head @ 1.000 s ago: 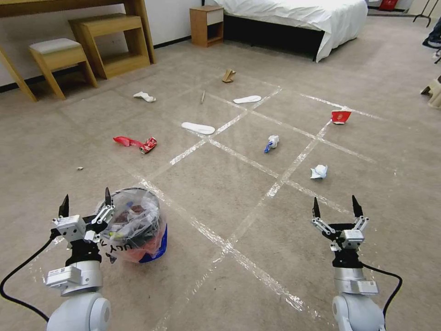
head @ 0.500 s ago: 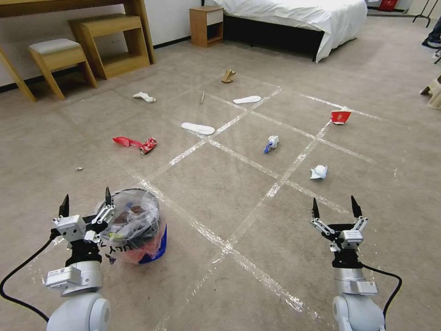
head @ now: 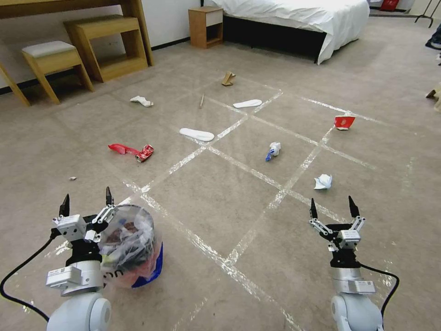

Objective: Pick up the trash bin and place the garbage on the floor into it.

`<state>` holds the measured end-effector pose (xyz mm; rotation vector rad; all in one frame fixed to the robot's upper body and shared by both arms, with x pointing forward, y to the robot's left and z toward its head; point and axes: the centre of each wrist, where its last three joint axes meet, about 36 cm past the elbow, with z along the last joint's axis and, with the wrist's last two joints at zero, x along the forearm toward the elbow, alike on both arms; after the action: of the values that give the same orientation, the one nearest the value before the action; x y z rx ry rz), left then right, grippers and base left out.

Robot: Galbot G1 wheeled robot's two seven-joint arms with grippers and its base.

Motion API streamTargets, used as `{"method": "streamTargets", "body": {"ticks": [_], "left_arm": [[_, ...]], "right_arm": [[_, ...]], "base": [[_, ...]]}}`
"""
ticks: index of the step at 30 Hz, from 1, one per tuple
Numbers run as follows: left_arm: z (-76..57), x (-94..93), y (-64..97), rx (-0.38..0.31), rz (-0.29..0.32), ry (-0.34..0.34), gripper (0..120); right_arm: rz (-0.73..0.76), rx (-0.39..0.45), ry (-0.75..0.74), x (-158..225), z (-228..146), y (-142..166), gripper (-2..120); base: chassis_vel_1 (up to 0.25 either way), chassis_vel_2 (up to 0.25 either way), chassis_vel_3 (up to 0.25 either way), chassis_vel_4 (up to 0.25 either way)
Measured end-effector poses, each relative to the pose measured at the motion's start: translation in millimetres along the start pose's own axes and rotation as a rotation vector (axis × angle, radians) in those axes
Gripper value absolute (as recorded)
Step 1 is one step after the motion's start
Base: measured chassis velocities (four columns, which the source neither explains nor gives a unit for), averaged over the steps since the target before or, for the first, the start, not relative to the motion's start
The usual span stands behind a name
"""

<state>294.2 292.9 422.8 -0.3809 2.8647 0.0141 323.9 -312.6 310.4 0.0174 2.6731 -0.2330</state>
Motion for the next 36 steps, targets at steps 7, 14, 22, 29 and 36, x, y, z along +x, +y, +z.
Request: {"method": "streamTargets", "body": {"ticks": [7, 14, 22, 29, 36], "left_arm": [[1.2, -0.4, 0.6, -0.002, -0.007, 0.004, 100], [-12.6, 1.3, 6.6, -0.052, -0.036, 0.027, 100], [-53.2, -1.5, 24.5, -0.113, -0.152, 0.179, 100], [-125.0, -11.5, 37.6, -0.092, -0.132, 0.37, 100], [-160.9, -17.8, 27.5, 0.015, -0.125, 0.682, 100]], "right_arm": [[-0.009, 0.011, -0.004, 0, 3, 0, 100], [-0.007, 0.016, -0.004, -1, 7, -2, 100], [-0.001, 0.023, 0.0, -4, 9, -7, 100], [0.0, 0.035, 0.0, -7, 8, -12, 100], [-0.003, 0.049, 0.006, -2, 9, -20, 100]], "base": [[-0.126, 0.119, 0.123, -0.123], [-0.034, 0.037, 0.036, -0.038], [0.0, 0.0, 0.0, 0.0], [0.0, 0.0, 0.0, 0.0], [0.0, 0.0, 0.0, 0.0]]}}
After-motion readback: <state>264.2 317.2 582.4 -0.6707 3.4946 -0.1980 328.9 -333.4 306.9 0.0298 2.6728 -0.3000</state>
